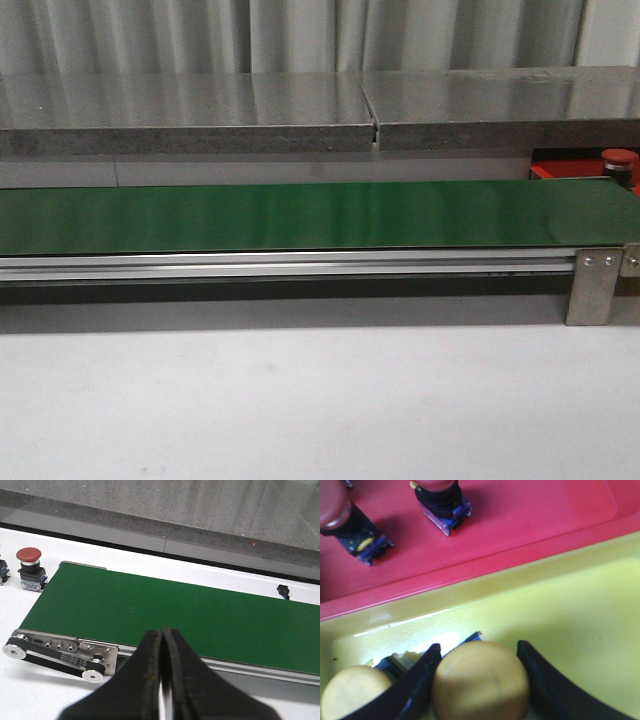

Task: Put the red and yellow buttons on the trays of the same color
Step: 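Lower the yellow button into the yellow tray and open the right gripper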

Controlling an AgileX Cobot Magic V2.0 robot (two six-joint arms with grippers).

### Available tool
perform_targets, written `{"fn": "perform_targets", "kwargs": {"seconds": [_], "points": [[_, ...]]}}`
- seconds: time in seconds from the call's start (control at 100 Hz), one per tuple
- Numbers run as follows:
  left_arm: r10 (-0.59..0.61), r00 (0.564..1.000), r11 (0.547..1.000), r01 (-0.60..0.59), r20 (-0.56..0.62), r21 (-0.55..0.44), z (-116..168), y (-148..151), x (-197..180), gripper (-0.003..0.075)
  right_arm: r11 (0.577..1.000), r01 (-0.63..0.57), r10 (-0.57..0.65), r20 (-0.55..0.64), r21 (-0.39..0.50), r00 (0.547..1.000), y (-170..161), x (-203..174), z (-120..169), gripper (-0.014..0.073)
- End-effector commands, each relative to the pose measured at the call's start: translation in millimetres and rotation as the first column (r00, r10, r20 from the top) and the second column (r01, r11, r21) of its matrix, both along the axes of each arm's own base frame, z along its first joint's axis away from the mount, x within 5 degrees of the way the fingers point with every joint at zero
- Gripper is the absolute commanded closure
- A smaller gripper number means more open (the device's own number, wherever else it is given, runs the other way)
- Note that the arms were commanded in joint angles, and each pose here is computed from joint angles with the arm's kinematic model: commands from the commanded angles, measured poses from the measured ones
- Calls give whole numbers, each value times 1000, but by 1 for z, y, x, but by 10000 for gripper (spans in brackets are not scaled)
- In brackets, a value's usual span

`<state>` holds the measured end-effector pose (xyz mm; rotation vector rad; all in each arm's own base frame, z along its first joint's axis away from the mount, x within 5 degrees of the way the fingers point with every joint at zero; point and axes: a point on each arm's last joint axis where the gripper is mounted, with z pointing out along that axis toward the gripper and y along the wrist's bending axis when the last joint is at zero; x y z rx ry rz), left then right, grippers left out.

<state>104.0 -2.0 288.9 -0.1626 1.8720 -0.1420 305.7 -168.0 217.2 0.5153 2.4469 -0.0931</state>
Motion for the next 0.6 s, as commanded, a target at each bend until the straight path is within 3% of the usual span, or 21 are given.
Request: {"fn": "perform_targets", "kwargs": {"seconds": [0.0, 0.59], "points": [[-13, 994, 1000, 14, 111, -9, 17, -2, 2, 739, 998, 37, -33, 91, -44, 995, -6, 6, 14, 610], [-13, 994, 1000, 14, 111, -9, 17, -2, 2, 739, 997, 71, -68, 91, -30, 994, -13, 15, -7, 610]]}}
